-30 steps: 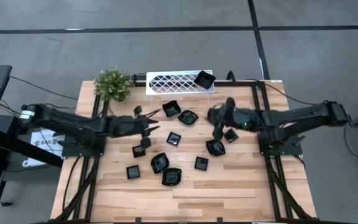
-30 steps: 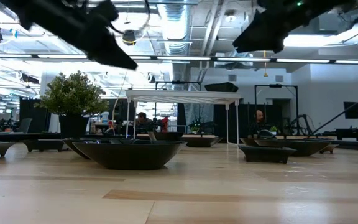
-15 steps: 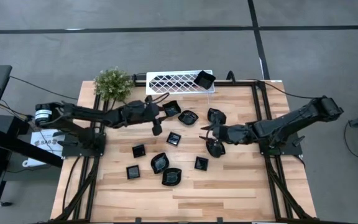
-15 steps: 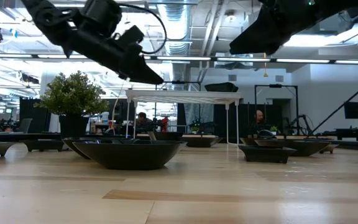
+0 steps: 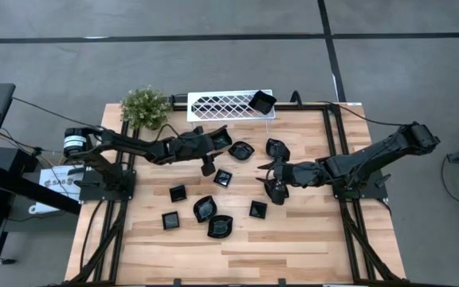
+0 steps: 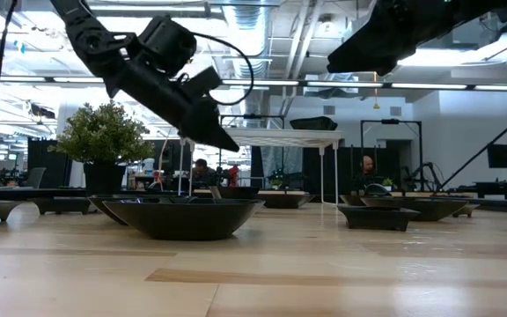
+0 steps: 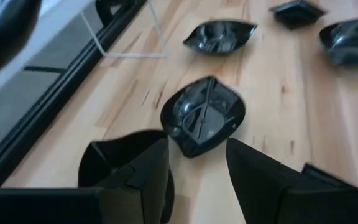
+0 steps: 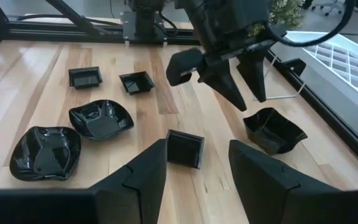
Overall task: Pick & Place Mini shaped plates
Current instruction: Stack the black distorted square plate on top of the black distorted square plate on the shelf
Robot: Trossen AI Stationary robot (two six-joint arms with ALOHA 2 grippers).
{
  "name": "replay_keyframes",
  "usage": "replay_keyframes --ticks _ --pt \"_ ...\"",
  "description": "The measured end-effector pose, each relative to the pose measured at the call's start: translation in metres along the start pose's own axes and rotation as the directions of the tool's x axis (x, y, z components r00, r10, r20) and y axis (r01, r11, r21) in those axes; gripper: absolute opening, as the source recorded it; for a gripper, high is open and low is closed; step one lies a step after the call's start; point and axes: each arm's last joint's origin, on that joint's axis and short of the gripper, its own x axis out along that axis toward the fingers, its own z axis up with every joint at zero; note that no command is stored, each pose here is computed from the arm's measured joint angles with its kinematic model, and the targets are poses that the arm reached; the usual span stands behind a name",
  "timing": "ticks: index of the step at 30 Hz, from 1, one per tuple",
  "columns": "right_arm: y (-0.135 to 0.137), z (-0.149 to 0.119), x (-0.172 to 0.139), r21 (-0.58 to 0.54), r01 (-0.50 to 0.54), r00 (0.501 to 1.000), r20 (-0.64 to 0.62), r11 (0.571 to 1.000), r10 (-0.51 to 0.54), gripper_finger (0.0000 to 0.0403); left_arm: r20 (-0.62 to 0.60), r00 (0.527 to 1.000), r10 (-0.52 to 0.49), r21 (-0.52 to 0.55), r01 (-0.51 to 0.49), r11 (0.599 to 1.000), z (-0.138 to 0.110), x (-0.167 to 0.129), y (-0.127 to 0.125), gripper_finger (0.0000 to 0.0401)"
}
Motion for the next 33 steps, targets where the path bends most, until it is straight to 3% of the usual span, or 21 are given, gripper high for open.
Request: replay_keyframes --ticks 11,16,33 --pt "0.000 0.000 0.000 -0.003 0.000 1.000 -0.003 1.000 0.000 0.0168 -0.074 0.997 0.020 0.043 -0.017 0.999 -0.016 0.013 -0.004 0.0163" --pt "0.000 -0.001 0.000 -0.006 -0.002 1.000 -0.010 1.000 0.002 0.0168 -0.110 0.989 0.099 0.115 -0.086 0.990 -0.021 0.015 -0.004 0.0163" --pt "0.001 -0.001 0.000 -0.006 -0.012 1.000 -0.008 1.000 0.012 0.0166 -0.144 0.986 0.088 0.120 -0.071 0.990 -0.024 0.015 -0.003 0.0163"
